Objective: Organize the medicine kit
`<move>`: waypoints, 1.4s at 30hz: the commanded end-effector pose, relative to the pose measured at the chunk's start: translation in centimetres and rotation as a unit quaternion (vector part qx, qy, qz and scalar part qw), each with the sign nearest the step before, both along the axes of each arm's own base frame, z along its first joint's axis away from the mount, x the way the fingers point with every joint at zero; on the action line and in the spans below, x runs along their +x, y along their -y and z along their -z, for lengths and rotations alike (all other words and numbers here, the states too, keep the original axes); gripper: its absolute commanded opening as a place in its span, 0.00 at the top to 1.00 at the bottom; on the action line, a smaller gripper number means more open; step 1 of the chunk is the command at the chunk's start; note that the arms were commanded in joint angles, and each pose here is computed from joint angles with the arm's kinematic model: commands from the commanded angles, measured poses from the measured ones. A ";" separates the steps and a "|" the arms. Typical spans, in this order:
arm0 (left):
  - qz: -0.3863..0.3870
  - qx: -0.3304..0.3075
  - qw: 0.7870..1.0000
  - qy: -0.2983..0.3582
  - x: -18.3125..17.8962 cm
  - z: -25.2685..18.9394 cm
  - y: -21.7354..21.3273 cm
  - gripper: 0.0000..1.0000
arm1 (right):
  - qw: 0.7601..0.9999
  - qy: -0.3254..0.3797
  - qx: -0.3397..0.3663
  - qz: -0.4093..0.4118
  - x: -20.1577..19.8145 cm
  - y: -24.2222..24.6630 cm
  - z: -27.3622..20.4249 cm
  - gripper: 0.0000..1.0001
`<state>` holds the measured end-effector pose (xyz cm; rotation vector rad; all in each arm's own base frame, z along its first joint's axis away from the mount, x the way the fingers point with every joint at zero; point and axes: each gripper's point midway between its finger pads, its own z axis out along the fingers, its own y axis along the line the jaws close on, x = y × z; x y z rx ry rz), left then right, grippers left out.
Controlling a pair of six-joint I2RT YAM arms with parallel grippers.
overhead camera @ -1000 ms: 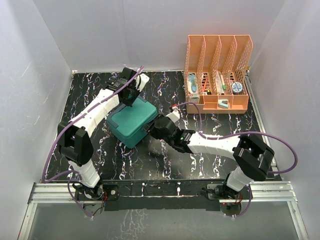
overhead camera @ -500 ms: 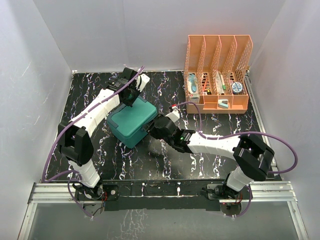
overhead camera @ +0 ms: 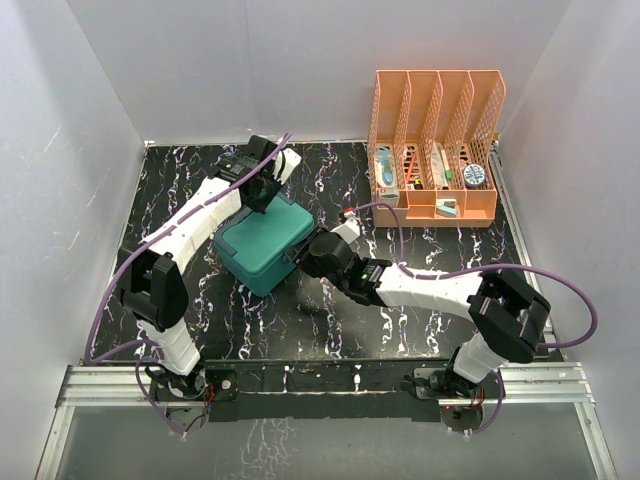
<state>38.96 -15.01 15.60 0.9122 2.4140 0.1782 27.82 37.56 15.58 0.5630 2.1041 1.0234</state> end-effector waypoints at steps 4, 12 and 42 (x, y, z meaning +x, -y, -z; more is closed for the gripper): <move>0.017 0.026 0.976 -0.216 -7.5 9.6 0.1 1.00 | 0.997 0.048 0.056 0.012 1.6 -1.2 -5.5 0.71; 0.019 0.026 0.975 -0.218 -7.6 9.7 0.2 1.00 | 0.997 0.049 0.057 0.013 1.9 -1.5 -5.6 0.71; 0.023 0.019 0.973 -0.229 -8.1 9.8 0.5 1.00 | 0.998 0.015 0.061 0.019 2.0 -2.2 -1.6 0.69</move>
